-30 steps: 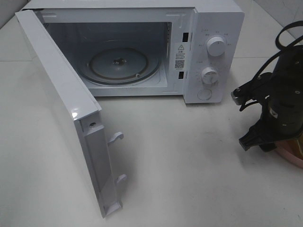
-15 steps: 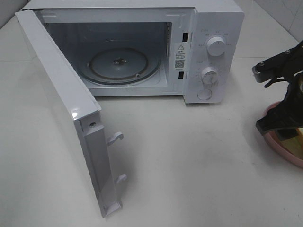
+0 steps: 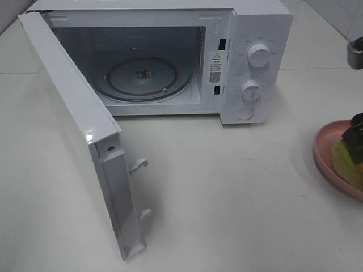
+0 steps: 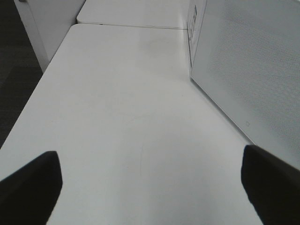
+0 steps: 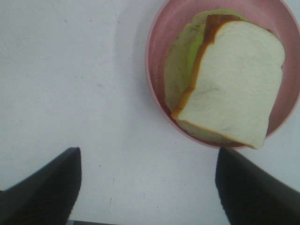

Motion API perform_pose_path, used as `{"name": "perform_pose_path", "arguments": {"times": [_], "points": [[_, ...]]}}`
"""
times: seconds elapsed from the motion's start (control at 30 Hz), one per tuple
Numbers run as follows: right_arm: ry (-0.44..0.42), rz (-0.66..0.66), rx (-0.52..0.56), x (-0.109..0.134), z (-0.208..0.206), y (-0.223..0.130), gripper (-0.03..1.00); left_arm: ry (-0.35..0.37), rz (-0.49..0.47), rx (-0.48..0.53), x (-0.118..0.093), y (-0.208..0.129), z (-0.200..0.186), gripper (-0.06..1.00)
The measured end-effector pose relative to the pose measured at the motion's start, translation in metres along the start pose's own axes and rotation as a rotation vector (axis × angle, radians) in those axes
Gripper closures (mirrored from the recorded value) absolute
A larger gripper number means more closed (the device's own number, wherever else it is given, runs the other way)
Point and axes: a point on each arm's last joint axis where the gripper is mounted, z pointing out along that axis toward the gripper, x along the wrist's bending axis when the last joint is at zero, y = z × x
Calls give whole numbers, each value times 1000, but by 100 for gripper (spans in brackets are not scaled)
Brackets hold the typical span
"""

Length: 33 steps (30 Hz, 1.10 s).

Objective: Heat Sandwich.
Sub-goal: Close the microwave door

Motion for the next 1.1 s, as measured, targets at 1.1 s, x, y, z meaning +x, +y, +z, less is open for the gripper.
{"name": "perform_pose_path", "arguments": {"times": [1.1], "points": [[47,97,-396,-28,-68,-125,21,0,0,0,0,0,0,-2]]}}
